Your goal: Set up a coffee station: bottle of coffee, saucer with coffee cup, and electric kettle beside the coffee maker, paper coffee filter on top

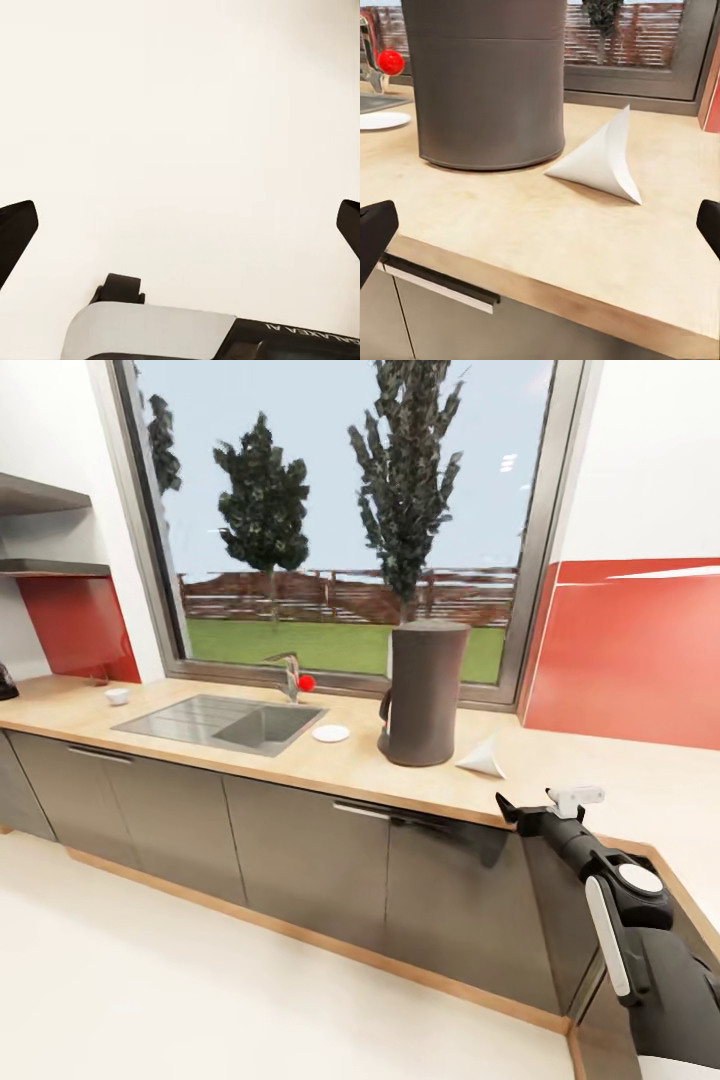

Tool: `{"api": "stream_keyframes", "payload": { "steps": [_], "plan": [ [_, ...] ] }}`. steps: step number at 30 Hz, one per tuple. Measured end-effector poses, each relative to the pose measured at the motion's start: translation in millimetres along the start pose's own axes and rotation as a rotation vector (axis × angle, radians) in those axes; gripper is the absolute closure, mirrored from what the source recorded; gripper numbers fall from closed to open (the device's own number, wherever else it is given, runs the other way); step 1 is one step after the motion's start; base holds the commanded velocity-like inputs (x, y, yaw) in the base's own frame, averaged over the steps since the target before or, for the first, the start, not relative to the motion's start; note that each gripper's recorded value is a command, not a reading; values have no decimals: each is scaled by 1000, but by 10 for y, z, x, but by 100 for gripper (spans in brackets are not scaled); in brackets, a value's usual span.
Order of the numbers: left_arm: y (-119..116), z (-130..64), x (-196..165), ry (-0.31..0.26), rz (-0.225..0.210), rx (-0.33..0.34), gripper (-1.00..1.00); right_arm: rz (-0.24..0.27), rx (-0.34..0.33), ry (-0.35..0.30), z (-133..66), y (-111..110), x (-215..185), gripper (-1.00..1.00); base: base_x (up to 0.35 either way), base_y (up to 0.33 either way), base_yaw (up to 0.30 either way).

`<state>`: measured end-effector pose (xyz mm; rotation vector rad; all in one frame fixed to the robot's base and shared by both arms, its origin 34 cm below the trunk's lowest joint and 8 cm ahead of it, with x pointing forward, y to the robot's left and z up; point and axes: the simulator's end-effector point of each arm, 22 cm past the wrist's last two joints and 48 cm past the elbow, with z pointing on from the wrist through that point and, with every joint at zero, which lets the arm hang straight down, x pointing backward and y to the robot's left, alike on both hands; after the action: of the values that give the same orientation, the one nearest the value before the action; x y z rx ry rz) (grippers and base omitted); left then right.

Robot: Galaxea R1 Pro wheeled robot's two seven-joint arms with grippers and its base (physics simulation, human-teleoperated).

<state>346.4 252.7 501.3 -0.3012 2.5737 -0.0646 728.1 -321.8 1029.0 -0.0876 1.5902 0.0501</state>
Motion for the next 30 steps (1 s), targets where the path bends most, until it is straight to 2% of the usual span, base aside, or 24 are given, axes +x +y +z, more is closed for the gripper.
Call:
{"api": "stream_keyframes", "payload": {
  "steps": [21,24,25,28,30],
  "plan": [
    [13,1,-7,-1,-2,-2,-100,0,14,-1,-3,-43,-1,-100,144,0,0],
    [14,1,-8,-1,-2,-2,-100,8,46,-3,-23,-166,-5,-100,58,0,0],
    [15,2,-8,-1,-2,-3,-100,19,81,-6,-52,-310,-7,-100,26,0,0],
    [18,2,-8,-1,-2,-3,-100,30,111,-9,-83,-439,-8,-100,9,0,0],
    [18,2,-8,-1,-2,-3,-100,31,114,-9,-85,-449,-6,-100,4,0,0]
  ]
}}
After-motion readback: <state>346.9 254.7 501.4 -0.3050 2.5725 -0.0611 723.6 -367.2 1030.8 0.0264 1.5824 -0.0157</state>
